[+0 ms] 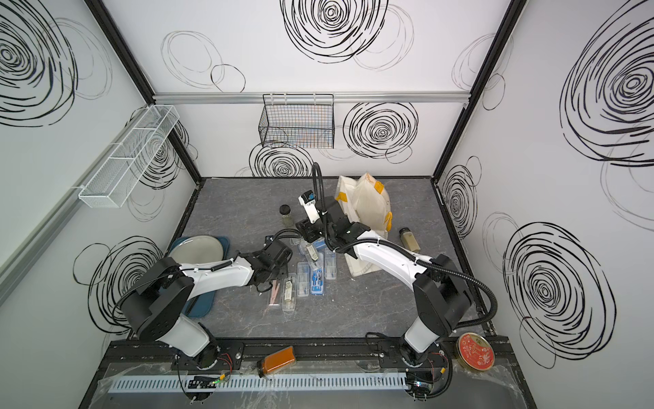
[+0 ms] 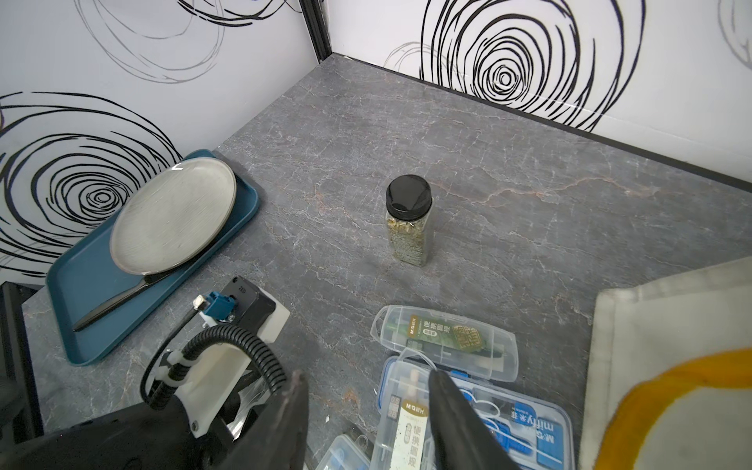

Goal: Put the compass set into the canvas bag
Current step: Pick up the compass set at the center of the board.

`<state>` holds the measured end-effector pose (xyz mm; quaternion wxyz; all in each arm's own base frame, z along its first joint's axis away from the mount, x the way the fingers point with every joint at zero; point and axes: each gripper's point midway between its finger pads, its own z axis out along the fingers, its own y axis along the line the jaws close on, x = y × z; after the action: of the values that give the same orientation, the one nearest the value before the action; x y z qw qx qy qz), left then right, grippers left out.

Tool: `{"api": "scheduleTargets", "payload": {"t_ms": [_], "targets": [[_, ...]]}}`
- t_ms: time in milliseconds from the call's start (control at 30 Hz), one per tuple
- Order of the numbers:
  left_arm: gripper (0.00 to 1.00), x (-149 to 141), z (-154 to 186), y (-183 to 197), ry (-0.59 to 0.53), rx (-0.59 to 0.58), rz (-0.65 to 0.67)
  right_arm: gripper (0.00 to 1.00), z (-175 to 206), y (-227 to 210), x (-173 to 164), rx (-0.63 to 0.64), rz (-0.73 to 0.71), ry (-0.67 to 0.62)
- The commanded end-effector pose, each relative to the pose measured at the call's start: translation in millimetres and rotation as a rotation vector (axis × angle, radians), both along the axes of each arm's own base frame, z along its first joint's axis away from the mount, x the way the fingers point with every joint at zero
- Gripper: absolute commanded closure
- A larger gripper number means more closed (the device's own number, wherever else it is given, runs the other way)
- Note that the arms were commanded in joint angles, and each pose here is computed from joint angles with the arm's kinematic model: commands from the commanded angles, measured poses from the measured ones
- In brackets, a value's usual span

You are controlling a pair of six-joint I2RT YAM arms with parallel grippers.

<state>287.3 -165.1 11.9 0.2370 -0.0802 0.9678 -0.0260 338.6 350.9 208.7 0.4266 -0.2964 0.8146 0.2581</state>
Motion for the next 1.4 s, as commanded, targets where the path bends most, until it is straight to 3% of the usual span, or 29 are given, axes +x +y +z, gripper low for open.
{"api": "scheduleTargets", "payload": {"t_ms": [0,167,400,600,767,1033,1200,1367], "targets": [[0.45,-17.3,-22.5,5.4,0.103,0.028,-0.005,0.49,1.6,6.5,-0.7,0.015,0.018,-0.011],[0.52,-15.4,-20.4,3.9,0.093,0.021,-0.001,0.49,3.2,7.6,-0.3,0.015,0.021,-0.018],[0.55,-1.2,2.2,9.8,-0.007,0.011,0.043,0.49,3.9,10.0,0.8,0.019,0.028,-0.021],[0.57,24.7,41.7,16.3,-0.174,-0.040,0.082,0.48,3.3,12.4,2.5,0.025,0.033,-0.019],[0.57,45.6,79.3,19.2,-0.357,-0.159,0.074,0.40,-2.4,8.7,3.1,0.011,0.030,-0.011],[0.57,54.8,124.9,22.9,-0.603,-0.344,0.017,0.32,-13.6,18.4,-32.6,0.026,0.282,-0.049],[0.57,58.2,169.5,16.0,-0.763,-0.482,-0.028,0.32,-18.9,36.9,-57.4,0.127,0.426,0.036],[0.56,64.6,199.6,11.8,-0.831,-0.550,-0.031,0.33,-15.8,57.1,-64.2,0.190,0.462,0.097]]}}
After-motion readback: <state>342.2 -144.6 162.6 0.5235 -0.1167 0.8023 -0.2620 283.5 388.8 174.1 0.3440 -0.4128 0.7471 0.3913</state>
